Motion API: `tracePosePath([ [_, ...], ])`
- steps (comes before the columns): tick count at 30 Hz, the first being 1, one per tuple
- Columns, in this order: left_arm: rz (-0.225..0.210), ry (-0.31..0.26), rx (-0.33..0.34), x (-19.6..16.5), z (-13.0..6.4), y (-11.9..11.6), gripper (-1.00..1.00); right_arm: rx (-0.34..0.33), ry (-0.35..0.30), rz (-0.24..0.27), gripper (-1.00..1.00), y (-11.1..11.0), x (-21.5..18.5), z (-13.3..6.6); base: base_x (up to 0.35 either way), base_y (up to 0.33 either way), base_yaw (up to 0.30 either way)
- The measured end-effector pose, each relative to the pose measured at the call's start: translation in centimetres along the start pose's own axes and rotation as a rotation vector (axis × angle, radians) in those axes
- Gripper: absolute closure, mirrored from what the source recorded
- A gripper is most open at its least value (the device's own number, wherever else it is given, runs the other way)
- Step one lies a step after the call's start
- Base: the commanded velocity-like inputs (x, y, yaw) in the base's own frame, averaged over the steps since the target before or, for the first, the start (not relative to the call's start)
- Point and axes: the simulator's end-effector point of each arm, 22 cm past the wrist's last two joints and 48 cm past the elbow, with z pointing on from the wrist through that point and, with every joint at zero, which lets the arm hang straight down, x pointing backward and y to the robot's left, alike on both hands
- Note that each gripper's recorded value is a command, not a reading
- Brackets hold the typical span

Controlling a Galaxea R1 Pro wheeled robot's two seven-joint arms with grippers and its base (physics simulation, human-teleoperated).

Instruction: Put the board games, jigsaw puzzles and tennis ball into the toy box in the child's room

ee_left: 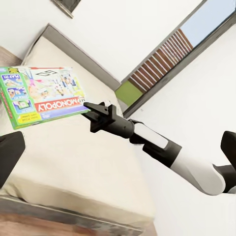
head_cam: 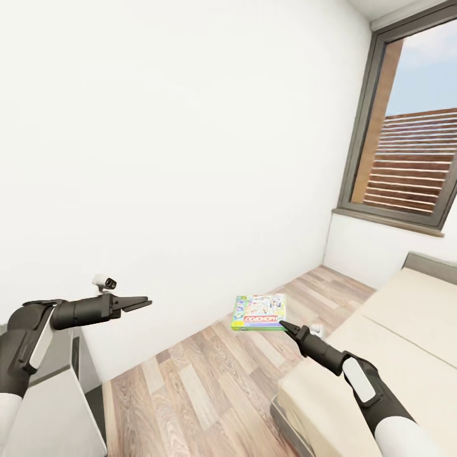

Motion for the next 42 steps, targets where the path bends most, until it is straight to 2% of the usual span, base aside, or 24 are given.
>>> tracePosePath([
  [42, 0.0, 0.004, -0.001, -2.2, -0.5, -3.7, -1.0, -0.025, -0.002, 0.003, 1.0, 4.6, -0.9, -1.5, 0.0, 0.0, 0.289],
])
